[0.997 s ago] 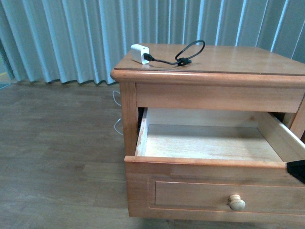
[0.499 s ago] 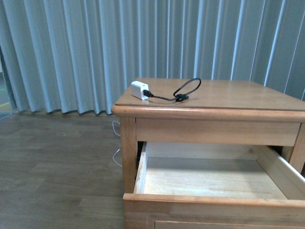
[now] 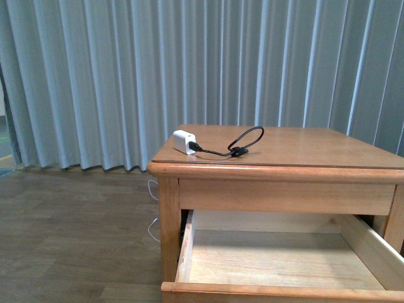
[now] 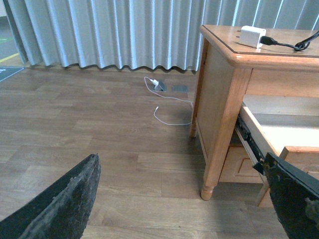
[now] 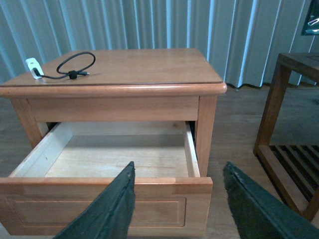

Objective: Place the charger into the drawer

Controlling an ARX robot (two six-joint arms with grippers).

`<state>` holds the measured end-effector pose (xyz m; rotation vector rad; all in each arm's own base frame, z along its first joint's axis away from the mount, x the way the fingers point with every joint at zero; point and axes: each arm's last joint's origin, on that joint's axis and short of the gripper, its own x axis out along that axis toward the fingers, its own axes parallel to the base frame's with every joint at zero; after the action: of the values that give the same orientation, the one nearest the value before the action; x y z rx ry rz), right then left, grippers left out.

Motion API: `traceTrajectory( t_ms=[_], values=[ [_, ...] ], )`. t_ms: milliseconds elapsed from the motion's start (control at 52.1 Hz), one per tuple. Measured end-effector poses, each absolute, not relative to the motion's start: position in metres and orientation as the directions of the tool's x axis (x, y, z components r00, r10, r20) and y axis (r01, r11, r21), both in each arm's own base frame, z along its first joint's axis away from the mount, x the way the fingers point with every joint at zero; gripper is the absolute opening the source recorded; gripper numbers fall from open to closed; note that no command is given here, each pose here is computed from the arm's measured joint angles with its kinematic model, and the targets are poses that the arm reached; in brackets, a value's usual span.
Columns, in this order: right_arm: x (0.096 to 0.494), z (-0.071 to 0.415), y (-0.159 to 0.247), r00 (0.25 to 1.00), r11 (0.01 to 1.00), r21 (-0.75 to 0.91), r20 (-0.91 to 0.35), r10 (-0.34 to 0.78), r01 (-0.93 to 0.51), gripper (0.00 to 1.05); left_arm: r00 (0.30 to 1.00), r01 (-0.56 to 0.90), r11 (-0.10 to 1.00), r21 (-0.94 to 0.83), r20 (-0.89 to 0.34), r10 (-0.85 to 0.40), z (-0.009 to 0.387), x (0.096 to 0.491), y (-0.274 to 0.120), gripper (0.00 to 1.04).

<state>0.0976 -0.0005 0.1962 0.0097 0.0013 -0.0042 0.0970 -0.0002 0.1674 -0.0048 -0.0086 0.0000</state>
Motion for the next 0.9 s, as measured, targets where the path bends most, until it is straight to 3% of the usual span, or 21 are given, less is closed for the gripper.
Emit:
traceTrajectory(
  t_ms=[38,134,288,805,901],
  values=[
    [0.0981,0.1929,-0.0004,1.0,1.0,0.004,-0.01,-0.003,0.003,0.48,1.0,0.0,1.0,-0.004,0.009,0.0,0.1674,0.097,-0.0002,0.99],
    [0.098,0.192,-0.0004,1.0,1.0,0.004,-0.01,-0.003,0.003,0.74,1.0,0.0,1.0,-0.005,0.009,0.0,0.1674,0.097,-0.0002,0.99],
    [0.0979,0.192,-0.0004,1.0,1.0,0.004,-0.009,-0.003,0.003,0.99,1.0,0.0,1.0,-0.005,0.009,0.0,0.1674,0.097,-0.0002,0.99],
    [0.0979,0.192,-0.0004,1.0,1.0,0.004,-0.009,-0.003,0.003,0.97,1.0,0.0,1.0,-0.005,0.009,0.0,0.1674,0.097,-0.0002,0.99],
    [0.0979,0.192,-0.0003,1.0,1.0,0.004,-0.009,-0.003,0.003,0.97,0.997,-0.009,0.998,0.06,-0.073,0.013,0.165,0.1016,-0.0023,0.99]
  ],
)
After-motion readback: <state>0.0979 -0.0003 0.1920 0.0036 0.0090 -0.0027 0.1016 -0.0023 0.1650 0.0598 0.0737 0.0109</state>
